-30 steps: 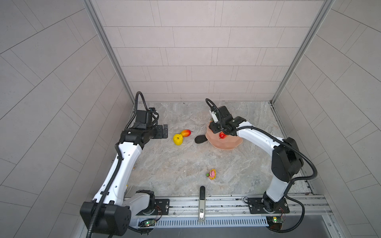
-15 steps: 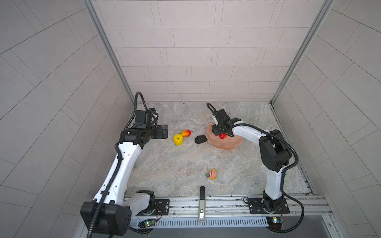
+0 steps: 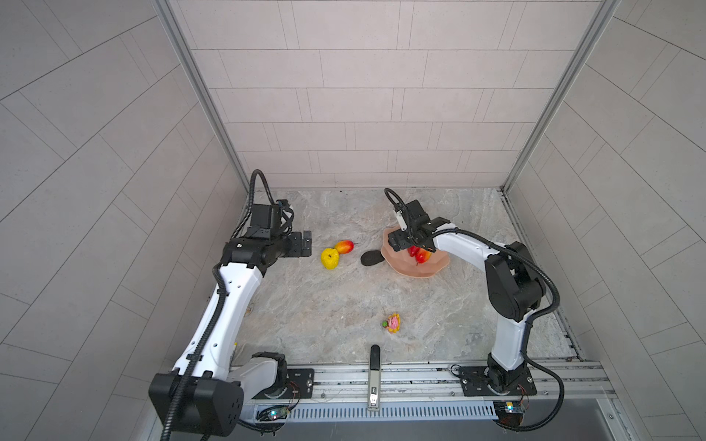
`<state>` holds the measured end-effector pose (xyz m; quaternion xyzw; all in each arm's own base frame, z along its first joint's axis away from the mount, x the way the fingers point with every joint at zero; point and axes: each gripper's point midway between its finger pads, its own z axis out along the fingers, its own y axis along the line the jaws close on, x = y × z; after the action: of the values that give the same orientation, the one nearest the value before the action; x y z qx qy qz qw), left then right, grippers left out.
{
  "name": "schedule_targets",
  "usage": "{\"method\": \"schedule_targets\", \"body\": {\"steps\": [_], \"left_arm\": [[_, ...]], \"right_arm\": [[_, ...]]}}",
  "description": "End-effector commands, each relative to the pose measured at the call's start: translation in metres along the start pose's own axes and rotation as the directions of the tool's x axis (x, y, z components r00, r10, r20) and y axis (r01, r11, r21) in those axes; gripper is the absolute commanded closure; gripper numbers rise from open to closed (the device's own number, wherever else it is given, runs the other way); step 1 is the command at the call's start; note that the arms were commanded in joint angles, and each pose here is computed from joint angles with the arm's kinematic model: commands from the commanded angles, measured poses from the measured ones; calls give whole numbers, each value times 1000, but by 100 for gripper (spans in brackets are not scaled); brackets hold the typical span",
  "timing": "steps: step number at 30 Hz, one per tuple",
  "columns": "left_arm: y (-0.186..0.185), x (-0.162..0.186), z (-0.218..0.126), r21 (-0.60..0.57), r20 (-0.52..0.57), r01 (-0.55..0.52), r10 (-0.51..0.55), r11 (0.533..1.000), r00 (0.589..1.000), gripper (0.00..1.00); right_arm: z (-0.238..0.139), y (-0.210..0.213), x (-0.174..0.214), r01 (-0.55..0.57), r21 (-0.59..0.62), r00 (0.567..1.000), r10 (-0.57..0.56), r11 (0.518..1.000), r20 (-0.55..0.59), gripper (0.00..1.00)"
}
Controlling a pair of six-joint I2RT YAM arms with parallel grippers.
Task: Place and organize the fake fruits in the fruit bowl
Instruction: 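Carry the strawberry with the right gripper and drop it into the bowl, then reach the right gripper to the yellow apple and grasp it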
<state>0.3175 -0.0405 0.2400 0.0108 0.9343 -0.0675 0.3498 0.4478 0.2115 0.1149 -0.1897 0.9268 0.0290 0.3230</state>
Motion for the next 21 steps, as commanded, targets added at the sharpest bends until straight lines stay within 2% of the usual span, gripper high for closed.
{"method": "schedule_targets", "body": {"steps": [1,4,8,11,15,21], "left_arm": [[1,4,2,3,-18,-7,7,1000,1000,0],[1,4,2,3,-16,-7,7,1000,1000,0],[3,3,-1,-6,-8,-5,5,1000,1000,0],[5,2,-2,-21,-1,13,-13,1000,1000,0],[9,2,-3,-35,0,29,-29,999,1000,0],[11,3,-3,-44,2,33,-33,998,999,0]], "right_arm": [[-45,37,-31,111,-92,990,-102,990,96,1],[-45,79,-37,145,-189,986,-126,971,107,0],[-29,137,-38,197,-254,979,-175,947,108,0],[-16,174,-40,184,-327,982,-155,927,112,0],[5,206,-49,133,-404,988,-90,905,123,0],[22,240,-52,124,-458,991,-90,880,96,3]]}}
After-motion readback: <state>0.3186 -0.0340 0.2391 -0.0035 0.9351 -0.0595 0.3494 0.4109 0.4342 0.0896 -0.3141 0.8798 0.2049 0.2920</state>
